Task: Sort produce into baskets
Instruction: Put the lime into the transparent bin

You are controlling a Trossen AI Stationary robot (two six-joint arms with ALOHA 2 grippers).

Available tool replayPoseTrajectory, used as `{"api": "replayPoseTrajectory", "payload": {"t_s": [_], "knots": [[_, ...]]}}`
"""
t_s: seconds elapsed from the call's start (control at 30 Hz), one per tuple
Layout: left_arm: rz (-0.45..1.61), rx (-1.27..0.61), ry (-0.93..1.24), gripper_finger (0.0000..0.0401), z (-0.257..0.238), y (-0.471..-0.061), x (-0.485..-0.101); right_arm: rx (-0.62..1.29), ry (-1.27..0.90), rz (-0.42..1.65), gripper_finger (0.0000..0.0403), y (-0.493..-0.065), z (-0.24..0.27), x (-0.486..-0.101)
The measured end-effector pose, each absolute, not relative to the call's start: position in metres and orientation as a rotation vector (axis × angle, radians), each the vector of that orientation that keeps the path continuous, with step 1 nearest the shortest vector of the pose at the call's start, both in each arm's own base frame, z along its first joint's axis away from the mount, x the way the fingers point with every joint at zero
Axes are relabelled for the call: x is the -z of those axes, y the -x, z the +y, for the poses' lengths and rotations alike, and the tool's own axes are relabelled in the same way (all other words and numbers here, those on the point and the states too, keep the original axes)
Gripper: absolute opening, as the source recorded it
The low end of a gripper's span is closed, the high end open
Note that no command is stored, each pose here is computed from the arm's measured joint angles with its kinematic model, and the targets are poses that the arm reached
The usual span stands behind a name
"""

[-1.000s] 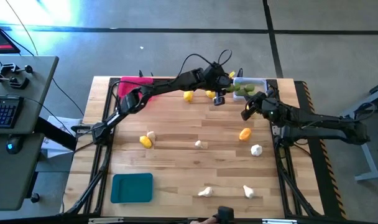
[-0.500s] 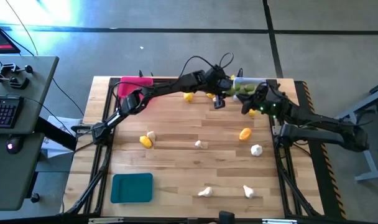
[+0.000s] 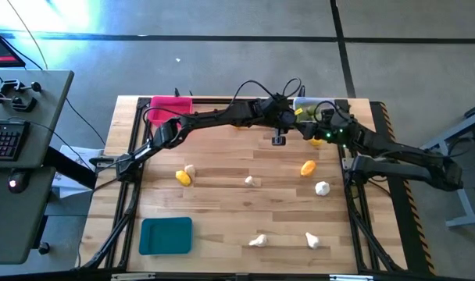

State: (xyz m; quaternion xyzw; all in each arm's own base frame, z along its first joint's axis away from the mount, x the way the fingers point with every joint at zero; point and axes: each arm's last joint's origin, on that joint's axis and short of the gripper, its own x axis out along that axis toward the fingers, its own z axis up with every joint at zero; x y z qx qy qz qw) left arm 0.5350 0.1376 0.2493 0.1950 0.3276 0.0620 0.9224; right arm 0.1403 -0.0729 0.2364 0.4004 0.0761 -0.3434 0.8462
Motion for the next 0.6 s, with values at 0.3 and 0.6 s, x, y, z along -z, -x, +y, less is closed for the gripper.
{"api": "replayPoseTrajectory", "payload": {"t_s": [0.3, 0.6], "knots": [[0.657, -0.105, -0.421, 0.0106, 0.128, -0.538, -0.251, 0.704, -0.901, 0.193, 0.0242, -0.144, -0.073, -0.232], [0.662, -0.09, -0.437, 0.0106, 0.12, -0.539, -0.25, 0.699, -0.905, 0.2, 0.0181, -0.144, -0.073, -0.231]]}}
